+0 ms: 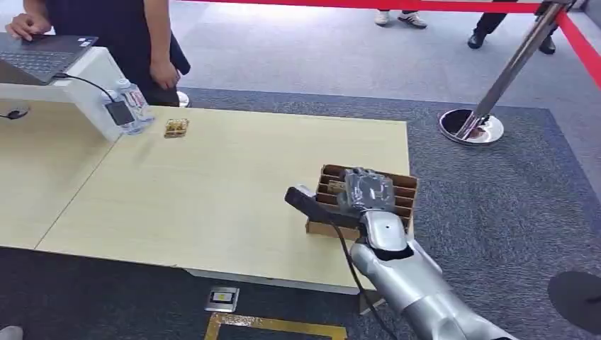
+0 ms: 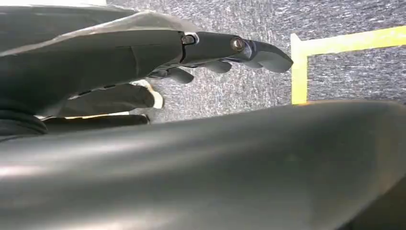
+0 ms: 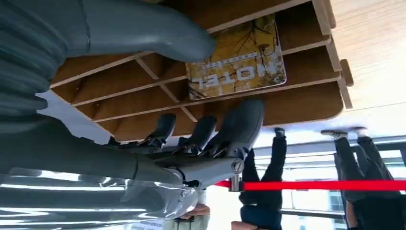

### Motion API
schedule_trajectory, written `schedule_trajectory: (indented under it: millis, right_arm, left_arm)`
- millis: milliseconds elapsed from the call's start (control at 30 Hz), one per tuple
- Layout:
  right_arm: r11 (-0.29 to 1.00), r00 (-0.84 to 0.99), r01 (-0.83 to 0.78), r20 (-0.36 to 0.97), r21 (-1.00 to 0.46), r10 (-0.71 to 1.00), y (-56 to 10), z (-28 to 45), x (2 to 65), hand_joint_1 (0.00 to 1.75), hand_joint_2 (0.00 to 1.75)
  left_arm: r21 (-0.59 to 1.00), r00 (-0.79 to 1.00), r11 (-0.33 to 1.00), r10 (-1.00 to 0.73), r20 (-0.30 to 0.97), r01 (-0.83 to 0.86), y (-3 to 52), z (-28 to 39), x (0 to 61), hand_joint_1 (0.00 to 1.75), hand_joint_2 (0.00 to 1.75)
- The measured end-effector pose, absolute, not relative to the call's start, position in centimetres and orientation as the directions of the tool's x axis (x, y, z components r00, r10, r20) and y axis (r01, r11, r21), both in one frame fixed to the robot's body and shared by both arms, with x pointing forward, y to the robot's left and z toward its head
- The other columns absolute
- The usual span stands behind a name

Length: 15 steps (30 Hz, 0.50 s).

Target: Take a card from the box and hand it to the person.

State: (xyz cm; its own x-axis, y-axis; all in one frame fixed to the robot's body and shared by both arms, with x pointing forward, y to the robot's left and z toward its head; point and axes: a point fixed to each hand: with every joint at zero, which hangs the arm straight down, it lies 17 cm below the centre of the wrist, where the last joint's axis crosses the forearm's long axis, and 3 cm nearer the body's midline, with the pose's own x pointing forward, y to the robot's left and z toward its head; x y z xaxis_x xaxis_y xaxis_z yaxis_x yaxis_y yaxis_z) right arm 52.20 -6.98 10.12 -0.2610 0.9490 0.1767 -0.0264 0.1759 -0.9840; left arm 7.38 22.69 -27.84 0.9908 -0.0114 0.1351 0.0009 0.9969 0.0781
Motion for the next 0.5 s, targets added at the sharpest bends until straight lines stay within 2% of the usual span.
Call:
schedule_trajectory:
  millis: [167, 500]
  right_arm:
    - [0.175, -0.259, -0.029, 0.177, -0.984, 0.95, -7.02, 10.1, 52.25, 0.82, 1.75]
    - [0.166, -0.256, -0.038, 0.17, -0.985, 0.951, -7.17, 9.83, 52.41, 0.75, 1.75]
  left_arm:
    - [0.078, 0.991, 0.997, -0.011, 0.135, 0.001, 22.69, -27.84, 7.38, 0.0, 0.0]
    - [0.078, 0.991, 0.997, -0.011, 0.134, 0.001, 22.69, -27.84, 7.36, 0.0, 0.0]
